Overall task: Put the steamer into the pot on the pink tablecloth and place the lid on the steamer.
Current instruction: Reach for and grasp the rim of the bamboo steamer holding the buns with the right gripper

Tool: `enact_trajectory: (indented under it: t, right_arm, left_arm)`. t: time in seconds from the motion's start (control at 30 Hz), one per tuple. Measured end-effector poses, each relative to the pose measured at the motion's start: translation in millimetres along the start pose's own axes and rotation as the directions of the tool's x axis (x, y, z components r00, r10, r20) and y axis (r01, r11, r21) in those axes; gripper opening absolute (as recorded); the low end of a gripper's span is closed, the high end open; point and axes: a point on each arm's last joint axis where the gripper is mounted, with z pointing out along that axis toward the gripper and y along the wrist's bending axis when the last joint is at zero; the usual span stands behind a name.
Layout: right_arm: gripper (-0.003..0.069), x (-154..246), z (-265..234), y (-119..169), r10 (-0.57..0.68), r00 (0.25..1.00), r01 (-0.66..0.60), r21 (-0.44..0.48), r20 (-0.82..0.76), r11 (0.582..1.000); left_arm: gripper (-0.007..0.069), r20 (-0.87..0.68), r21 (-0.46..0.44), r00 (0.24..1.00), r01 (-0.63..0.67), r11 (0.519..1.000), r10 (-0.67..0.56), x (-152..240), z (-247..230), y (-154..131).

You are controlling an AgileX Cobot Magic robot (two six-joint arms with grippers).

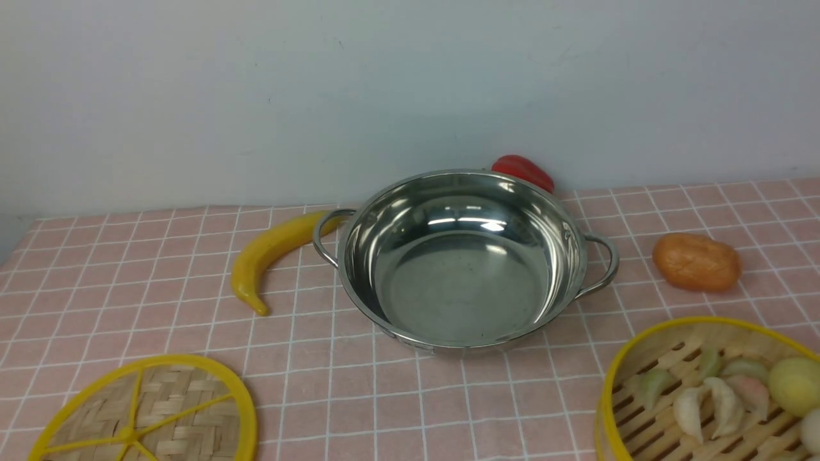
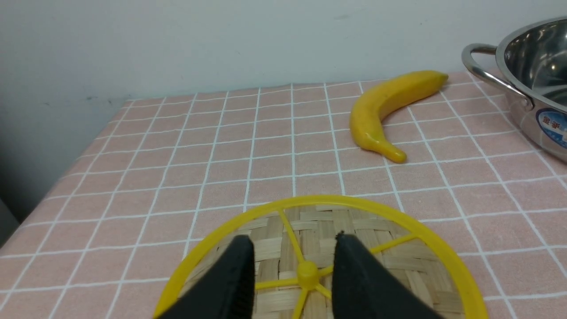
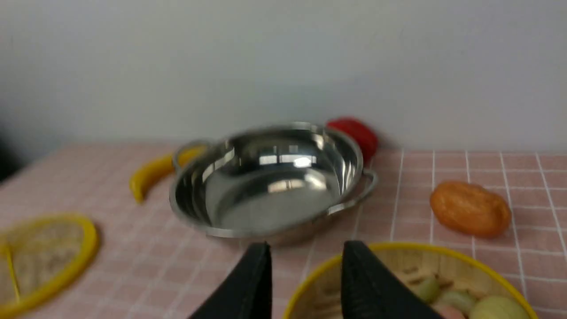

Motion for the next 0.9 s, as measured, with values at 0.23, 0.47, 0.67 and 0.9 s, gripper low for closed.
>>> enact_trajectory:
  t: [0.23, 0.47, 0.67, 0.9]
  right_arm:
    - [0.0243, -36, 49, 5, -0.298, 0.885, 0.225, -0.232, -0.357, 0.946]
    - [0.0243, -24, 124, -4, -0.368, 0.701, 0.16, -0.368, -0.611, 0.916]
    - [0.0243, 10, 168, 2, -0.416, 0.436, 0.189, -0.371, -0.798, 0.909]
    - [0.0243, 39, 202, 24, -0.457, 0.34, 0.253, -0.388, -0.822, 0.886]
  left_arm:
    - [0.0243, 0.0, 0.0, 1.0, 0.0, 1.0, 0.0, 0, 0, 0]
    - [0.0243, 0.0, 0.0, 1.0, 0.0, 1.0, 0.0, 0, 0, 0]
    - [0.0243, 0.0, 0.0, 1.0, 0.0, 1.0, 0.0, 0, 0, 0]
    - [0.0243, 0.0, 0.0, 1.0, 0.0, 1.0, 0.0, 0, 0, 0]
